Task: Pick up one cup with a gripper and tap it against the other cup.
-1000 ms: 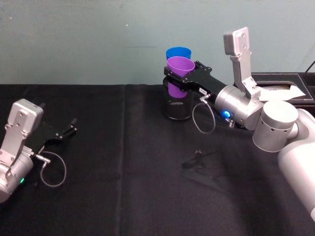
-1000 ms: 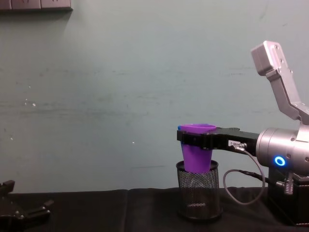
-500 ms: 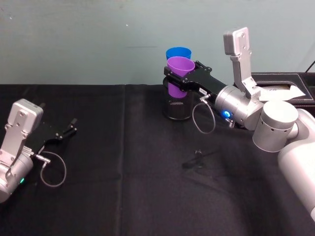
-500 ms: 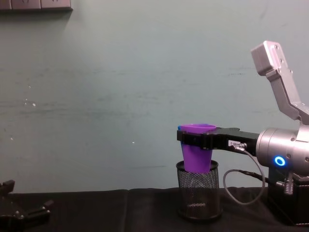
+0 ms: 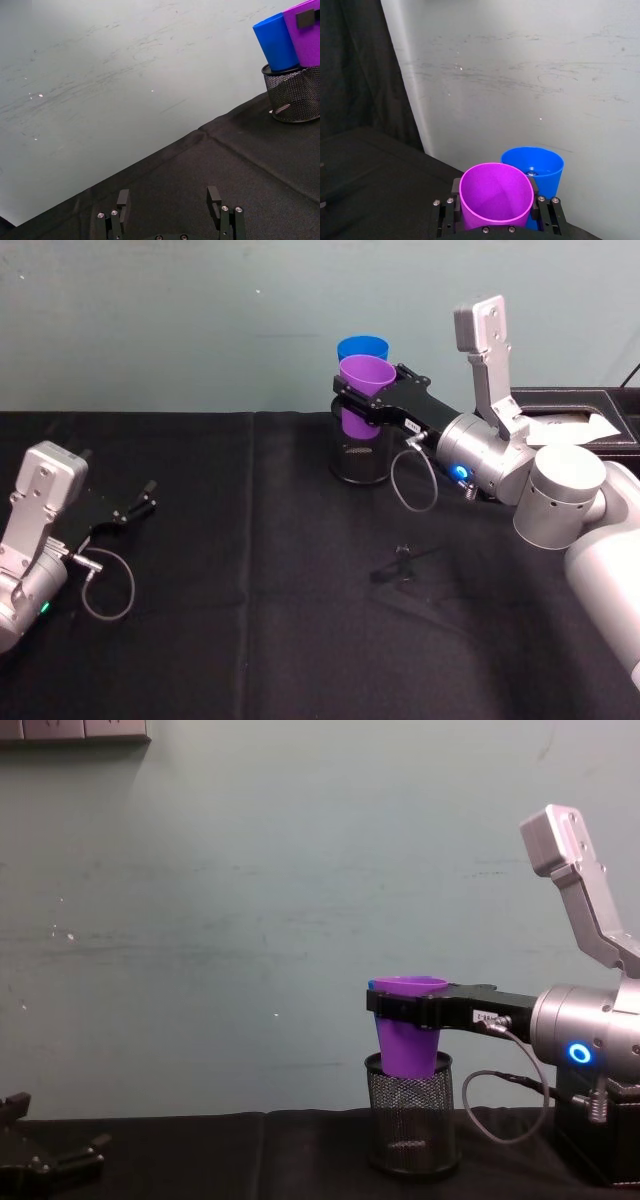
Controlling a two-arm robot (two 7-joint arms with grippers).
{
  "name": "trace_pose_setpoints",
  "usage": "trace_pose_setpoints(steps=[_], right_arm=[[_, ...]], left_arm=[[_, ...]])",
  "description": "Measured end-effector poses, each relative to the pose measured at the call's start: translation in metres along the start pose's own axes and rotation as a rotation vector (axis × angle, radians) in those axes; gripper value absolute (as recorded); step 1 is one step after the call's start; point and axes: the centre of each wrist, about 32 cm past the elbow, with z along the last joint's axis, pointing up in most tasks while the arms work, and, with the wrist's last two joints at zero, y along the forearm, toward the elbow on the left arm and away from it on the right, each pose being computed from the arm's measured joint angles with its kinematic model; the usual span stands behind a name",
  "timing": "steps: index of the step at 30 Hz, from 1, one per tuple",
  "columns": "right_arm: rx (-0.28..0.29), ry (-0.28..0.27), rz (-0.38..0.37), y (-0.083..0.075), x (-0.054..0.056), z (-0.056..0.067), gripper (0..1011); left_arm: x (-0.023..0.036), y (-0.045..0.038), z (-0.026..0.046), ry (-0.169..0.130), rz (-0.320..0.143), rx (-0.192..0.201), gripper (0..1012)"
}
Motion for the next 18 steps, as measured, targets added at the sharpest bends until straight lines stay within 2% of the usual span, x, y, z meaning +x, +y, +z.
trace_pose_setpoints(steps=[8, 18], right_arm=[[-0.005, 0.005, 0.012, -0.005, -0.002, -0.001, 747], [-0.014, 0.025, 0.056, -0.021, -0.01, -0.003, 747]], left_arm=[[0.0, 0.0, 0.0, 0.0, 0.0, 0.0, 1000], [0.0, 0.0, 0.0, 0.0, 0.0, 0.0, 1000]])
